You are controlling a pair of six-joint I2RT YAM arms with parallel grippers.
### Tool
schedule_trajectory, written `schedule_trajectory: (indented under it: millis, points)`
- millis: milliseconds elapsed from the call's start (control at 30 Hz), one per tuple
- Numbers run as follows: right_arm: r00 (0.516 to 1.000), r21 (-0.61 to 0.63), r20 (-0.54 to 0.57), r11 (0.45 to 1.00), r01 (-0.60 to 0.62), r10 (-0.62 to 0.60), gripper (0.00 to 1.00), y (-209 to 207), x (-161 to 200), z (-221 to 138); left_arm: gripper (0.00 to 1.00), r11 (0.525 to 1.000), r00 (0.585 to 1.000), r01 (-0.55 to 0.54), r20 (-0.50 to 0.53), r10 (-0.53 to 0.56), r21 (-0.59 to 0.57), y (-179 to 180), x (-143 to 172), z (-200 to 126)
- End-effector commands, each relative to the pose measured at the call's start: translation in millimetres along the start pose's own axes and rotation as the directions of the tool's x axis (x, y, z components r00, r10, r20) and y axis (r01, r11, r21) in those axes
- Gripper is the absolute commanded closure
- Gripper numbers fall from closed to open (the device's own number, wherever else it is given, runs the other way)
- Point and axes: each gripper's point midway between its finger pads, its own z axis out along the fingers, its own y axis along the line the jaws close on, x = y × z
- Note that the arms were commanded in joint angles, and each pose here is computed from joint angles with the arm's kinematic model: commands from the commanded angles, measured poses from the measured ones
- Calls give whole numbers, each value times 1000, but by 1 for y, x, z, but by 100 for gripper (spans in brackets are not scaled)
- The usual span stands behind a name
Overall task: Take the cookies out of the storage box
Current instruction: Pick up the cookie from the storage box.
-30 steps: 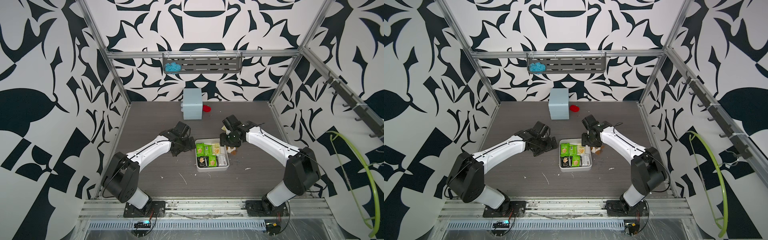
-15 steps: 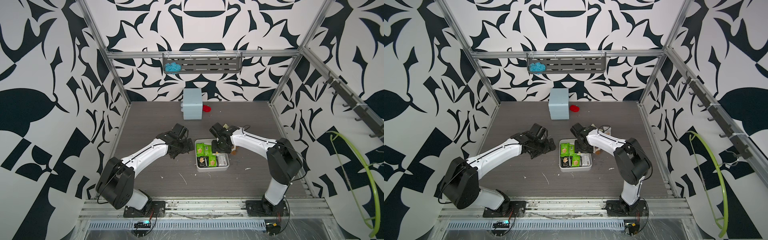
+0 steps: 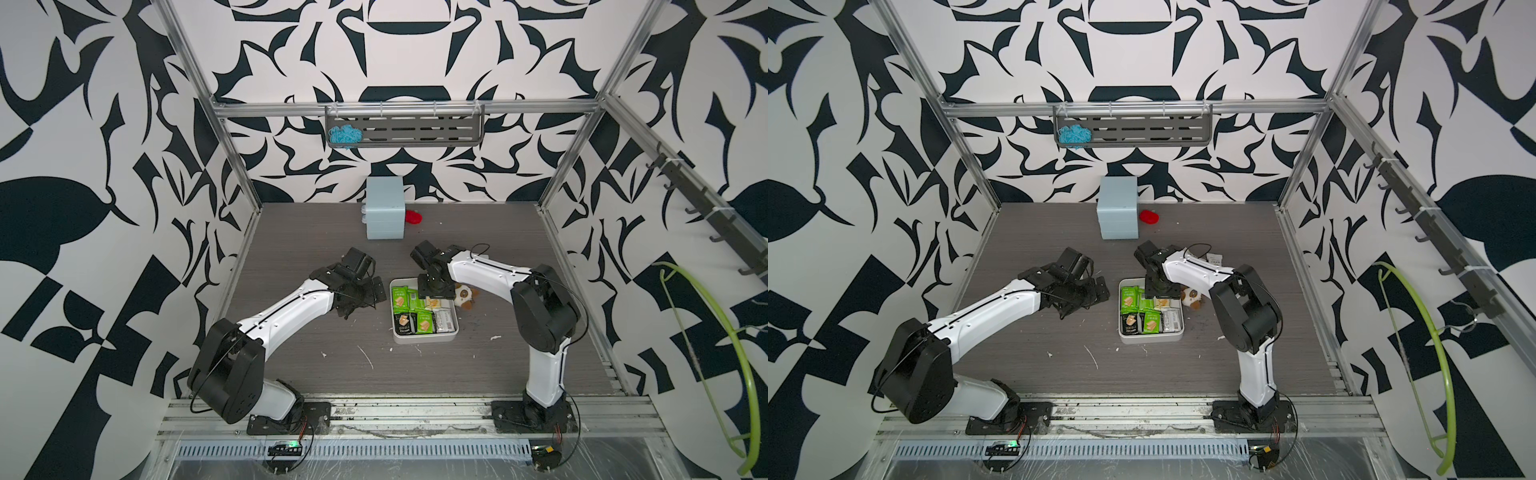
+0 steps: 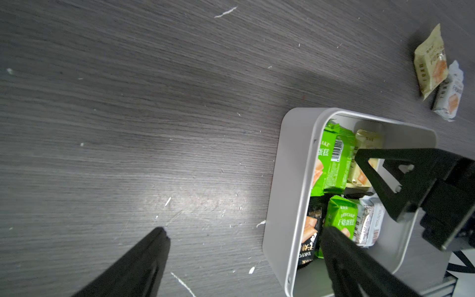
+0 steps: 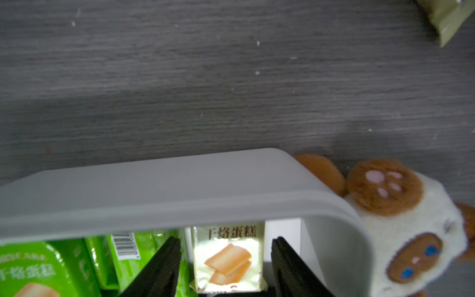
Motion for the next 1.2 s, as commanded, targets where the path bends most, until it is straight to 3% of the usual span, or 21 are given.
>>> schedule_trajectory:
  millis: [0,1167]
  points:
    - [1000,17,28,1000,-4,3,38,1,-11,-11,1,1000,1000,-13,-8,12,-29,10,7,-4]
    - [998,33,-60,999,-19,21,46,-6,15,19,1,999,1000,-18,3,19,-31,10,5,-8]
